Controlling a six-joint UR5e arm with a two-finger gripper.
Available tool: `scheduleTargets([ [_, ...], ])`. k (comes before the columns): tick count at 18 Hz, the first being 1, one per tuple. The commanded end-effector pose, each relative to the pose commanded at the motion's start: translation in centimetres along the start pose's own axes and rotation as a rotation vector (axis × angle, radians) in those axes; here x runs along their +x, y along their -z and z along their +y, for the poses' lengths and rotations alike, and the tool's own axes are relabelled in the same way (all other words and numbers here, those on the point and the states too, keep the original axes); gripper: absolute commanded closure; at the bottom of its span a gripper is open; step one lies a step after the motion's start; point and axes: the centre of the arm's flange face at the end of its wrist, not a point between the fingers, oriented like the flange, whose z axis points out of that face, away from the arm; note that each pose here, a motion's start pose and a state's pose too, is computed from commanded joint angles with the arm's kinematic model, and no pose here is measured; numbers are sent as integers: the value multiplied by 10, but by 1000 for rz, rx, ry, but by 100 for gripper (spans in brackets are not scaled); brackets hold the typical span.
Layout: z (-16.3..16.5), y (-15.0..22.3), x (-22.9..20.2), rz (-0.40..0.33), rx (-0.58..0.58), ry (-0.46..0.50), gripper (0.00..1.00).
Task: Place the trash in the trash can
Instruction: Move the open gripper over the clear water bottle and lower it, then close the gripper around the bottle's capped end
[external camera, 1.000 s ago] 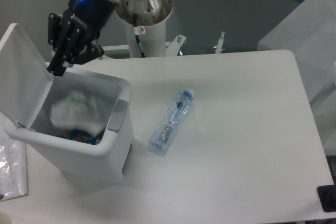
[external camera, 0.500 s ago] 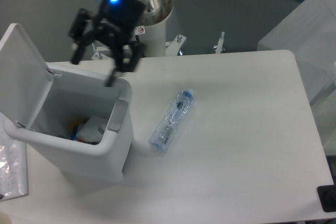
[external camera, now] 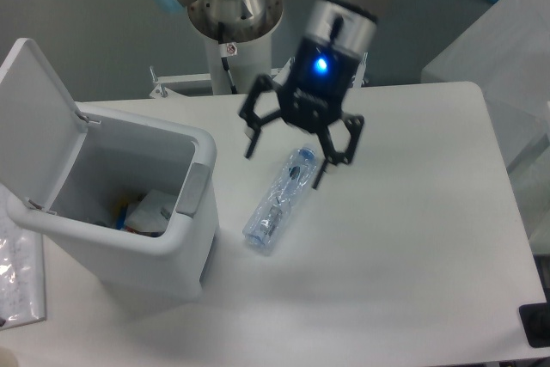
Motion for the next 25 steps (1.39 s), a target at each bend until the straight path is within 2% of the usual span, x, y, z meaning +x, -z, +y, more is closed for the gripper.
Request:
scheduleTargets([
  [3, 20, -16, 3, 25, -30, 30, 0],
  [8, 44, -42, 14, 23, -132, 45, 0],
  [12, 61, -92, 36, 14, -351, 11, 0],
  [15, 68, -125, 46, 3, -467, -38, 0],
  [21, 83, -161, 30, -14, -586, -88, 0],
  [25, 86, -171, 31, -10, -611, -104, 1],
])
